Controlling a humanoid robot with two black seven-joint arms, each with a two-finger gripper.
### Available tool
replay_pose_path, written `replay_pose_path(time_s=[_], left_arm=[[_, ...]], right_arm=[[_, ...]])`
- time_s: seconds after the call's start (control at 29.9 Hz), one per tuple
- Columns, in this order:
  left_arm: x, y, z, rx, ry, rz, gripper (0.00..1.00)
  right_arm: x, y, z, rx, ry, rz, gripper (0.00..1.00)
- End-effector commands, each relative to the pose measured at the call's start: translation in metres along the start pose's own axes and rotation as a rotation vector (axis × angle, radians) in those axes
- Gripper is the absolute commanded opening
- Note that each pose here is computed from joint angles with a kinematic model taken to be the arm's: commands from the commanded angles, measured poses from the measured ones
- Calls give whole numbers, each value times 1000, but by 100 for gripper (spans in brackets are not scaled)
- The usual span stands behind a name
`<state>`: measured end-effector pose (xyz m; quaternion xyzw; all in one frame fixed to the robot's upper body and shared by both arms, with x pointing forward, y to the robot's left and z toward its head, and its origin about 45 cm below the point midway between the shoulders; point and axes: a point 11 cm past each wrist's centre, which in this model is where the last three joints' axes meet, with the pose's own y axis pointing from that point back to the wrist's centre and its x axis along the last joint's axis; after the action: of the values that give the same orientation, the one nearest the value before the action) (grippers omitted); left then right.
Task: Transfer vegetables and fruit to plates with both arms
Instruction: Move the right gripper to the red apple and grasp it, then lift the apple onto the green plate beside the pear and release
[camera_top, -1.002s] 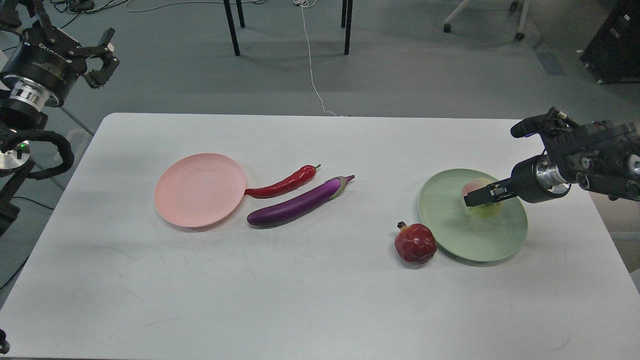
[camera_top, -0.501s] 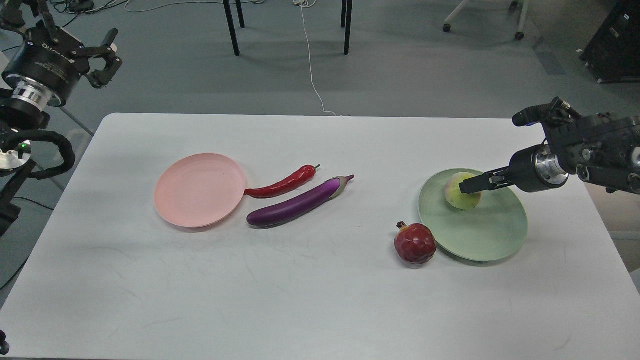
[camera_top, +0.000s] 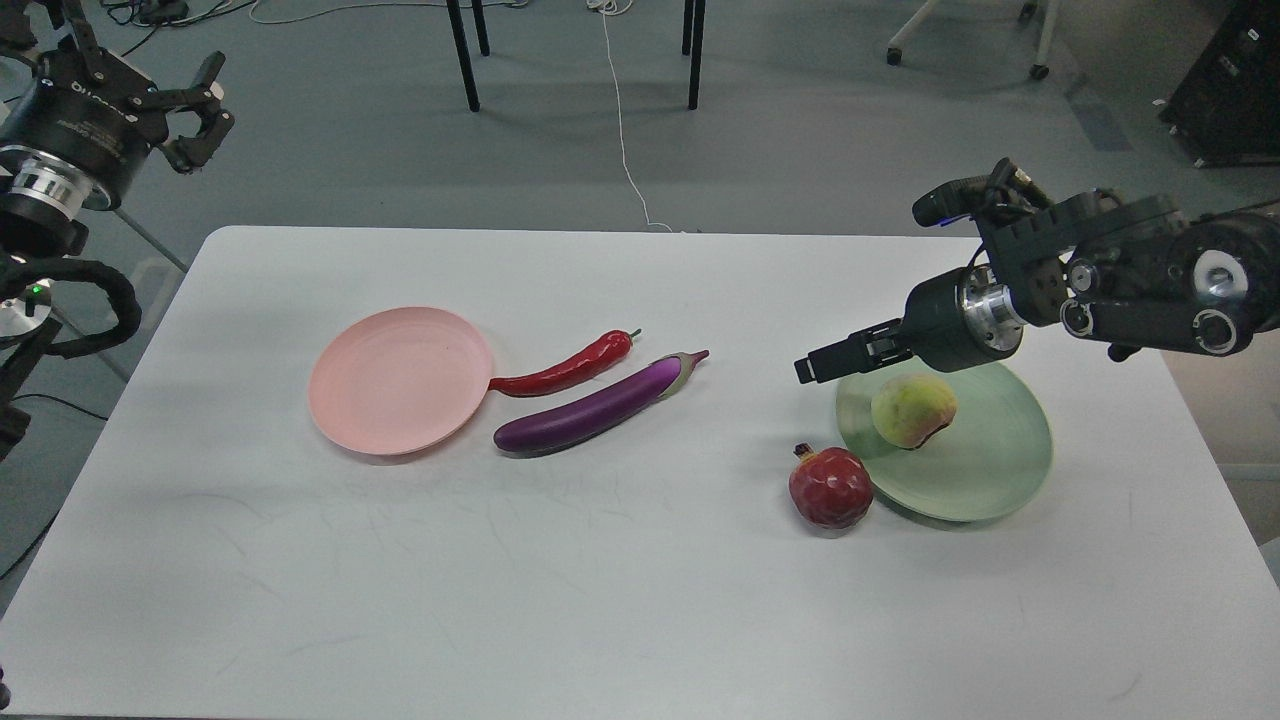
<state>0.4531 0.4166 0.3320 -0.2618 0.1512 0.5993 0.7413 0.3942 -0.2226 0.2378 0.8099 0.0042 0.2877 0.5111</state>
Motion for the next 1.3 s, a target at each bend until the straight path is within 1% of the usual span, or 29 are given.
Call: replay_pose_path(time_s=[0.0, 0.17, 0.33, 0.63, 0.73, 0.83, 0.97, 1.0, 1.14, 1.24, 1.27], left_arm=[[2, 1, 4, -4, -8, 2, 98], [4, 3, 6, -4, -16, 9, 98], [7, 5, 8, -4, -20, 14, 98], [11, 9, 8, -2, -24, 23, 98], [11, 9, 8, -3, -23, 23, 98], [11, 9, 8, -4, -22, 23, 98], [13, 10, 10, -6, -26, 26, 98], [13, 10, 11, -6, -29, 26, 98], [13, 10, 12, -7, -30, 28, 98], [13, 10, 12, -7, -30, 28, 98], [13, 10, 12, -7, -30, 28, 98]], right_arm=[[-11, -17, -13, 35, -21, -37, 96], [-26, -38, -27, 63, -7, -95, 96], [-40, -46, -24, 22, 40, -167, 96], [-33, -37, -14, -58, 104, -179, 96], [-32, -36, -14, -64, 113, -181, 96], [-35, -36, -12, -69, 113, -193, 96], [-58, -35, -6, -88, 105, -255, 96], [-58, -34, -7, -88, 105, -257, 96], [-58, -34, -6, -88, 107, -256, 94], [-58, -35, -8, -84, 108, -258, 90], [-58, -35, -8, -84, 110, -258, 88]])
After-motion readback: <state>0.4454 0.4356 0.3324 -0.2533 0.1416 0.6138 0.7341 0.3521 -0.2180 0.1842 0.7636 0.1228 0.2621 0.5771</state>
